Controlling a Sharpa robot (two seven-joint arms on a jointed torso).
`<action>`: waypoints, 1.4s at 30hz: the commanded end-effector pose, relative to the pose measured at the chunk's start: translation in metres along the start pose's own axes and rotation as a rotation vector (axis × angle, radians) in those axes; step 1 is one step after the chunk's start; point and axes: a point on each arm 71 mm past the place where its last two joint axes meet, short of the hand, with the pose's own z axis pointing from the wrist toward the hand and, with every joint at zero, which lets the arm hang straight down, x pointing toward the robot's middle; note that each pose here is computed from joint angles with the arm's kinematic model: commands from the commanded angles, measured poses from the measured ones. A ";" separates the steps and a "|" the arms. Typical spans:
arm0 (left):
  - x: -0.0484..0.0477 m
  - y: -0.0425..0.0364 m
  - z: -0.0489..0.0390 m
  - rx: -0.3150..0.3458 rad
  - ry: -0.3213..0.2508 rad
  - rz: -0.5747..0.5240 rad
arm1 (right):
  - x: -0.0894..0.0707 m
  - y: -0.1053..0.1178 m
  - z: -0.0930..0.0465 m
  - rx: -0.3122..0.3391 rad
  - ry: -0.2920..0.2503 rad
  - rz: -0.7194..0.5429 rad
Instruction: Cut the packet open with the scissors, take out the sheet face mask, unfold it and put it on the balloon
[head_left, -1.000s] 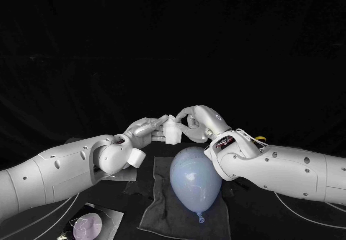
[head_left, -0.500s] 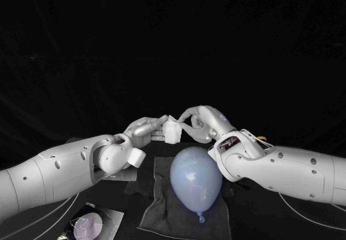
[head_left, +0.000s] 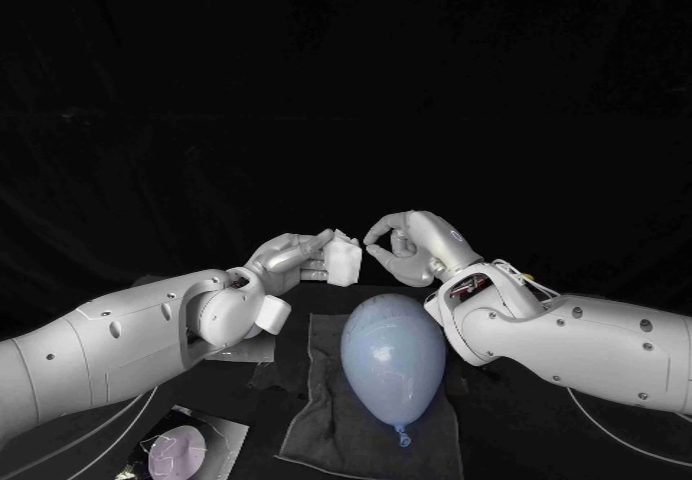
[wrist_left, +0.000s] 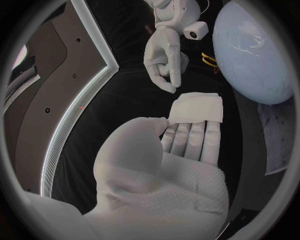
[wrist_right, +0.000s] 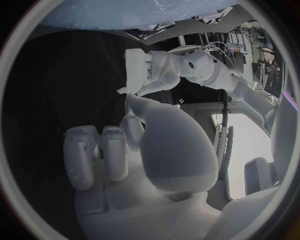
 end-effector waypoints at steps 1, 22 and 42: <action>0.0026 -0.0026 0.0006 0.023 0.019 0.033 | -0.004 -0.003 0.003 0.007 -0.009 0.074; 0.0084 -0.0053 -0.0005 0.069 0.052 0.237 | 0.011 -0.019 0.044 0.203 0.497 0.338; 0.0022 -0.0062 -0.0047 0.075 0.051 0.349 | -0.008 -0.029 0.044 0.169 0.369 0.407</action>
